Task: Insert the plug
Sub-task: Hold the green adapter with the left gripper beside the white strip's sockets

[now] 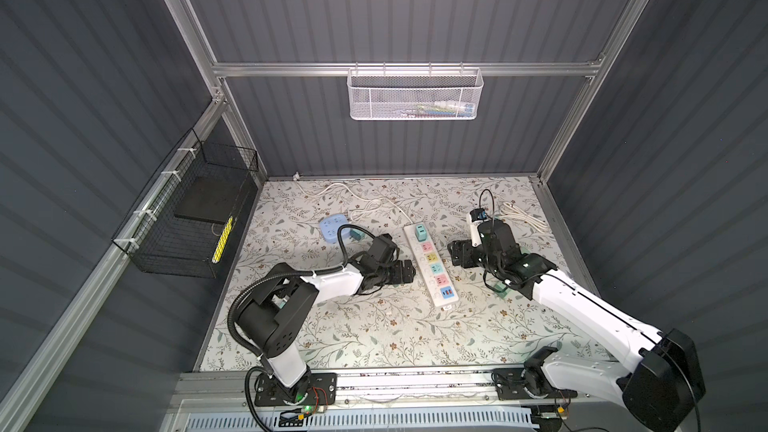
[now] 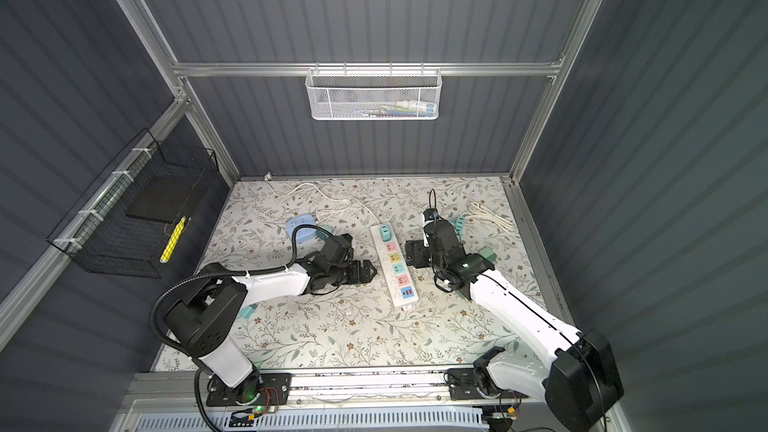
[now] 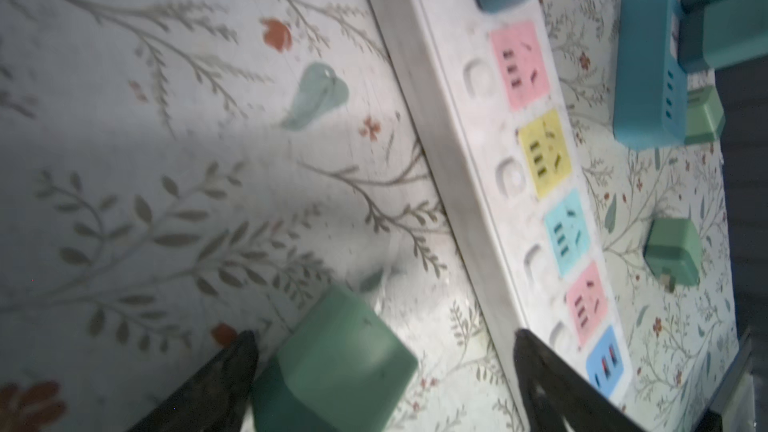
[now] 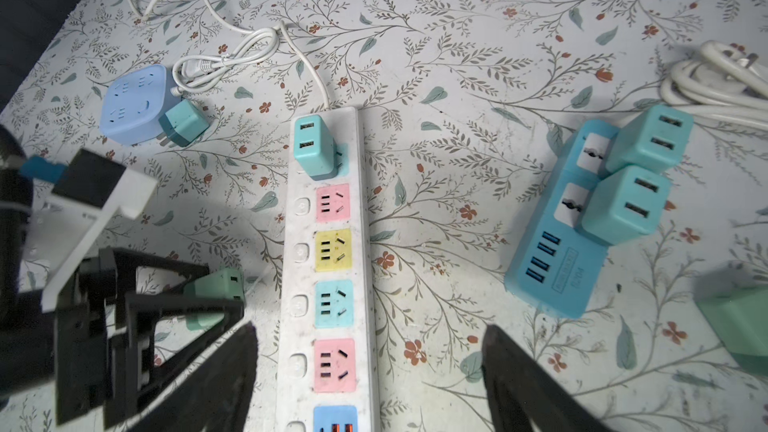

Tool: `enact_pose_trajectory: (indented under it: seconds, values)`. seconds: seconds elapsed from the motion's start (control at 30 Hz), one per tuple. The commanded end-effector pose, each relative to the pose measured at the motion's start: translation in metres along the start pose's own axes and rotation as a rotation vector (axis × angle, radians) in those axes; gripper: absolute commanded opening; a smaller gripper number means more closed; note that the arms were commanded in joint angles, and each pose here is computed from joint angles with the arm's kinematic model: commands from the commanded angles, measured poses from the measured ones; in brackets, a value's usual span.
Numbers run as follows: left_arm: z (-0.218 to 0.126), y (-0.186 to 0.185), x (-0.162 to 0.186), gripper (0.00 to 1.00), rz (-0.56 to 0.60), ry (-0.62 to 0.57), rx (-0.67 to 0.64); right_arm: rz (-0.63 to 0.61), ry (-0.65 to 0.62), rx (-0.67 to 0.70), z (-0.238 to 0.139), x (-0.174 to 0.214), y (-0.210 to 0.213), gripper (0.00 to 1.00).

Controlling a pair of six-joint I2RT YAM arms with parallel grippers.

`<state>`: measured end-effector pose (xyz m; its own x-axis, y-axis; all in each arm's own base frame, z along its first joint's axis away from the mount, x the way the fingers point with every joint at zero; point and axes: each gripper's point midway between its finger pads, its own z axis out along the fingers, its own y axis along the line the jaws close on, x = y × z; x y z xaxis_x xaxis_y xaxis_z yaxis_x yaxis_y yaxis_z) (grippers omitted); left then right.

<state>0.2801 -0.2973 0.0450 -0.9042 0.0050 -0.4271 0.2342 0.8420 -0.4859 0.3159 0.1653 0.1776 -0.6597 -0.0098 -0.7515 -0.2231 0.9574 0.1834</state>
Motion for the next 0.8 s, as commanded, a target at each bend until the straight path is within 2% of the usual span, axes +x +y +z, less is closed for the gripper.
enact_pose_trajectory:
  seconds: [0.0,0.07,0.1,0.27,0.33,0.4,0.47,0.53,0.6,0.73,0.77]
  values:
    - [-0.008,0.006,0.037,0.97,-0.017,0.074,-0.021,0.038,-0.007,0.001,-0.004,0.003,0.001,0.85]
    - [-0.015,-0.005,0.038,0.97,-0.004,0.071,0.004,0.042,-0.015,-0.005,-0.005,0.003,0.001,0.85]
    - [-0.019,-0.001,0.038,0.96,0.007,0.068,-0.033,0.041,-0.019,0.004,-0.005,0.003,0.0,0.85]
    - [-0.043,0.033,0.013,0.98,0.109,0.031,-0.337,0.036,-0.048,0.069,-0.007,-0.003,-0.012,0.85]
    - [-0.047,0.037,0.001,0.94,0.156,0.044,-0.424,0.021,-0.069,0.066,-0.006,-0.005,-0.012,0.89]
    - [-0.044,0.031,-0.002,0.88,0.217,0.083,-0.439,0.061,-0.101,0.13,-0.006,-0.009,-0.024,0.99]
    - [-0.041,0.02,-0.003,0.87,0.272,0.108,-0.431,0.139,-0.122,0.208,-0.012,-0.014,-0.037,0.99]
    - [-0.04,0.012,-0.003,0.86,0.289,0.136,-0.407,0.105,-0.126,0.165,-0.01,-0.016,-0.031,0.99]
    - [-0.04,0.009,-0.001,0.86,0.299,0.166,-0.405,0.091,-0.123,0.134,-0.008,-0.016,-0.026,0.95]
    - [-0.03,0.005,0.012,0.83,0.363,0.273,-0.405,0.079,-0.091,0.069,-0.002,-0.011,-0.016,0.7]
    - [-0.026,0.002,0.018,0.83,0.394,0.301,-0.394,0.076,-0.072,0.059,0.002,-0.009,-0.014,0.68]
